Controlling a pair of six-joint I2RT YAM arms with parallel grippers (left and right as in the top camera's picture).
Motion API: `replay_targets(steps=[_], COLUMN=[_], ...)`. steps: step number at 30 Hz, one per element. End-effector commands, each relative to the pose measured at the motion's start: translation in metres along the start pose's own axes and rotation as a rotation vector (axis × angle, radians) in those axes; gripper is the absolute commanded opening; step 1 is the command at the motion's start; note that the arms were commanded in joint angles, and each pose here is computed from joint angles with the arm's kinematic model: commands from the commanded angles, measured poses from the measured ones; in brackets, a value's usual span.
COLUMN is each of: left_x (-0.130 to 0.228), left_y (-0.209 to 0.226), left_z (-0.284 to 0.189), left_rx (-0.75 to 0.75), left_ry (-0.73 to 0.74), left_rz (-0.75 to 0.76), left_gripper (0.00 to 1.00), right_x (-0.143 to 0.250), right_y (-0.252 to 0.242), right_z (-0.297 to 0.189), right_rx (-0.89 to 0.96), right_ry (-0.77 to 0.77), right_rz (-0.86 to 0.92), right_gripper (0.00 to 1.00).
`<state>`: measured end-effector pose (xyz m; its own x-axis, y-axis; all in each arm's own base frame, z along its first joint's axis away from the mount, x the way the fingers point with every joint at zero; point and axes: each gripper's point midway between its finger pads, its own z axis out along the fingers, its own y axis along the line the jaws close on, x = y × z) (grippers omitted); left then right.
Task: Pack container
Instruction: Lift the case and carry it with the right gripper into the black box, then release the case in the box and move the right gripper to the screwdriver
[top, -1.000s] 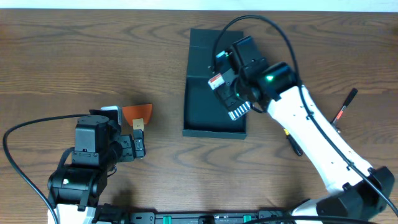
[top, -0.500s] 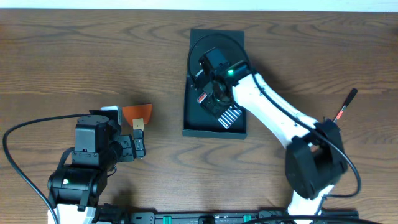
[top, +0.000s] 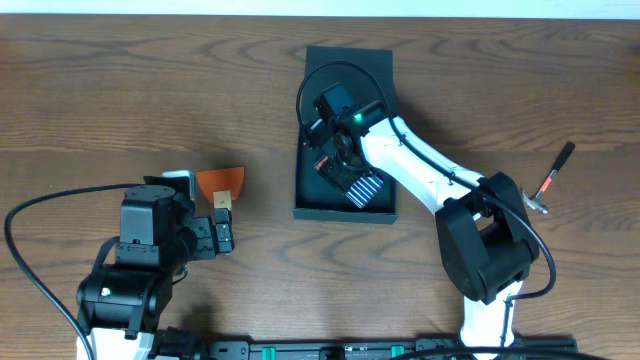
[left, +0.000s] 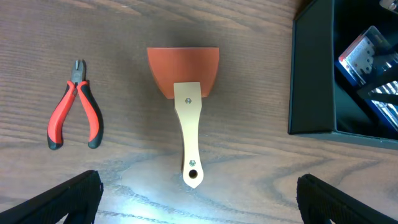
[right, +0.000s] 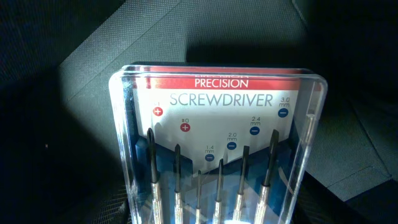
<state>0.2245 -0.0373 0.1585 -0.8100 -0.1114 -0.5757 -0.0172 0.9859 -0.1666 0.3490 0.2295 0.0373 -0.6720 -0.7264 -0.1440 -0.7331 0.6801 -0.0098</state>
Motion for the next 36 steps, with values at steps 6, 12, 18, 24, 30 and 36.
replay_targets(steps=[6, 12, 18, 24, 30, 36], left_x=[-0.007, -0.007, -0.007, -0.007, -0.007, -0.007], left_y=[0.000, 0.000, 0.000, 0.000, 0.000, 0.000], left_z=[-0.004, -0.004, -0.004, -0.004, -0.004, -0.004], left_rx=[-0.006, -0.006, -0.006, -0.006, -0.006, -0.006], left_ry=[-0.021, -0.021, -0.021, -0.021, -0.021, -0.021], left_rz=[0.023, 0.023, 0.023, 0.023, 0.023, 0.024], left_gripper=[0.99, 0.99, 0.99, 0.99, 0.99, 0.98], right_x=[-0.004, -0.007, -0.025, -0.059, -0.003, 0.110], right_y=[0.001, 0.000, -0.004, -0.046, -0.109, -0.127], right_z=[0.001, -0.001, -0.031, -0.129, -0.218, -0.228], right_rx=[0.002, 0.006, 0.028, 0.183, 0.232, 0.176], right_ry=[-0.009, -0.021, -0.091, -0.324, -0.407, -0.163], right_rz=[-0.022, -0.025, -0.024, 0.195, 0.596, 0.818], right_gripper=[0.75, 0.77, 0.76, 0.81, 0.99, 0.99])
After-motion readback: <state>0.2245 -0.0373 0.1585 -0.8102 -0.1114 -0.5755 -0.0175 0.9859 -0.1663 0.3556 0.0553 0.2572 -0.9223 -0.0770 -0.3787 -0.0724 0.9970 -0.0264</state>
